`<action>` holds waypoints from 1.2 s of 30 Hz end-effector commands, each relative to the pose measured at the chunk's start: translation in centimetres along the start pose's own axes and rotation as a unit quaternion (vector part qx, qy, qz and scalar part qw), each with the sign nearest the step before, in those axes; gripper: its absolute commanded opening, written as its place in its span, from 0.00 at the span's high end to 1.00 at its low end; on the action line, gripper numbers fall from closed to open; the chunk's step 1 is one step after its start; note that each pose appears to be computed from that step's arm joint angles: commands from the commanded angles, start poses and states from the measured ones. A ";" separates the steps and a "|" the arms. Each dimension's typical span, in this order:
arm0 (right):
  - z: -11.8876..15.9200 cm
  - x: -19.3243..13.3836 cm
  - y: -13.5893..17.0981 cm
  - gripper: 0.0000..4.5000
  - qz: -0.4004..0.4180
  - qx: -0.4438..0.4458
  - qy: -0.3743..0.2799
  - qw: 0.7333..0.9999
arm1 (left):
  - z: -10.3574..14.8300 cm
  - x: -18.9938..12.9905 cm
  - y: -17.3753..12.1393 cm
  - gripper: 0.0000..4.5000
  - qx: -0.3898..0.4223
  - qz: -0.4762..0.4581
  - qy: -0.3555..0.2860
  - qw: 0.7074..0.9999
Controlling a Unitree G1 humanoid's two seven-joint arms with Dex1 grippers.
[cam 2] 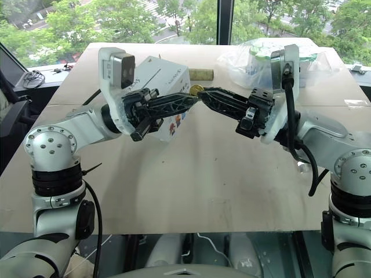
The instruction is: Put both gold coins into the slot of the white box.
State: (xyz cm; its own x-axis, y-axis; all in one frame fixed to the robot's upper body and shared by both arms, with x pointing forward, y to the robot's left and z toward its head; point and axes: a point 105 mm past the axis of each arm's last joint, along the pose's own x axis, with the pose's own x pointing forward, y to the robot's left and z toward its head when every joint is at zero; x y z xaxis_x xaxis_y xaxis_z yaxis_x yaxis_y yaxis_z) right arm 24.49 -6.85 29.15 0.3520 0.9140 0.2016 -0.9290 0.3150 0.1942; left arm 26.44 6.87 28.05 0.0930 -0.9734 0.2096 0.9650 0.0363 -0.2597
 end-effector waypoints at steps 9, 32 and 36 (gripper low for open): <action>-0.2 -1.0 0.2 0.48 0.001 -0.049 0.010 0.999 | 2.0 -0.2 -0.2 1.00 0.036 0.014 -0.023 0.999; 2.5 -7.6 -2.9 0.10 -0.105 -0.344 0.160 0.919 | 4.1 -8.0 9.7 1.00 0.251 0.594 0.138 0.752; 2.4 -7.6 -2.3 0.10 -0.098 -0.340 0.162 0.921 | 3.2 -7.8 9.9 1.00 0.216 0.579 0.160 0.770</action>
State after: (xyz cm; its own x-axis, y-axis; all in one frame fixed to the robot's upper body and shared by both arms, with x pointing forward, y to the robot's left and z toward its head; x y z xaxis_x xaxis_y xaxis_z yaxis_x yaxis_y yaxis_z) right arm 25.17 -15.42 28.26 0.5764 0.8087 -0.1174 -0.7647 0.4831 -0.4265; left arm 36.26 15.38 25.82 0.9527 -0.2262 -0.2029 0.2762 0.9231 0.2677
